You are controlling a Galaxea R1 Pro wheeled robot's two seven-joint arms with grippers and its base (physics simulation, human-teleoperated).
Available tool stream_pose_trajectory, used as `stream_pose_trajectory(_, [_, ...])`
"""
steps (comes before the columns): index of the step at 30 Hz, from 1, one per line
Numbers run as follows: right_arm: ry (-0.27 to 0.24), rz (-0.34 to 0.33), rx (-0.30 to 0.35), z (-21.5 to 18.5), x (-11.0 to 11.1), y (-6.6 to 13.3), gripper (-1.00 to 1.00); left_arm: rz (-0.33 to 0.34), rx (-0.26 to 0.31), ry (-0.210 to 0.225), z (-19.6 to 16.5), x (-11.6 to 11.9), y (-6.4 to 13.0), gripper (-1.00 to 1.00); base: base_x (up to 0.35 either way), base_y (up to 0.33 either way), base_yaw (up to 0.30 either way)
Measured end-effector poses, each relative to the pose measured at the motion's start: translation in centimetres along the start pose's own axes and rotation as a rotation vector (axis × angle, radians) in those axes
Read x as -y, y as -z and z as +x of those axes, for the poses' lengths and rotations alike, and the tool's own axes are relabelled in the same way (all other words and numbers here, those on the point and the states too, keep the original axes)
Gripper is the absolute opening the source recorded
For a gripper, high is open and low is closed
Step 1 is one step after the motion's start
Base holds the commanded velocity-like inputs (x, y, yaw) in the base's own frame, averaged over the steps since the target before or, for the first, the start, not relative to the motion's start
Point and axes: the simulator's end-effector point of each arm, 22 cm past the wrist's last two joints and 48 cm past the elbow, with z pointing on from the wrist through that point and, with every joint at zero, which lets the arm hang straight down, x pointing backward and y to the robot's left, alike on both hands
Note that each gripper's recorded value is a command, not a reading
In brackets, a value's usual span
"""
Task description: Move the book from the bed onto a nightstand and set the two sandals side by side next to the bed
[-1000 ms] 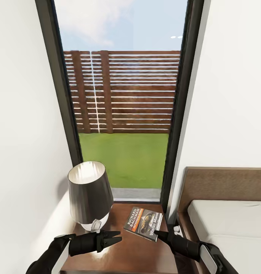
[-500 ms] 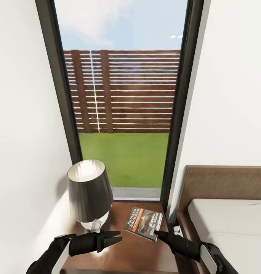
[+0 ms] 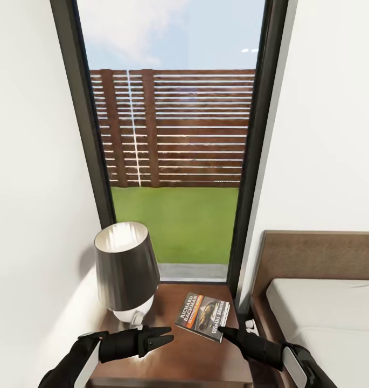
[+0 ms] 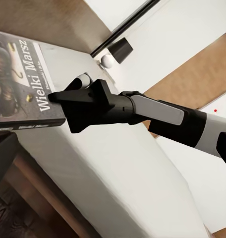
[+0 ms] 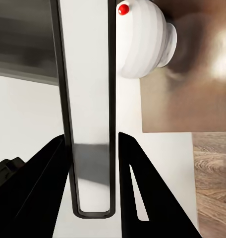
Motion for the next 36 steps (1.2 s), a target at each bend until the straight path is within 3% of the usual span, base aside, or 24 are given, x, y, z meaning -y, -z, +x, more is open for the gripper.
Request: stream_pose_trajectory(36, [0.002,-0.005,0.003,1.4,6.1,-1.7,-1.00,0.001,0.000,-0.001,4.6,-4.8,0.1,1.00,0.000,0.000,0.000])
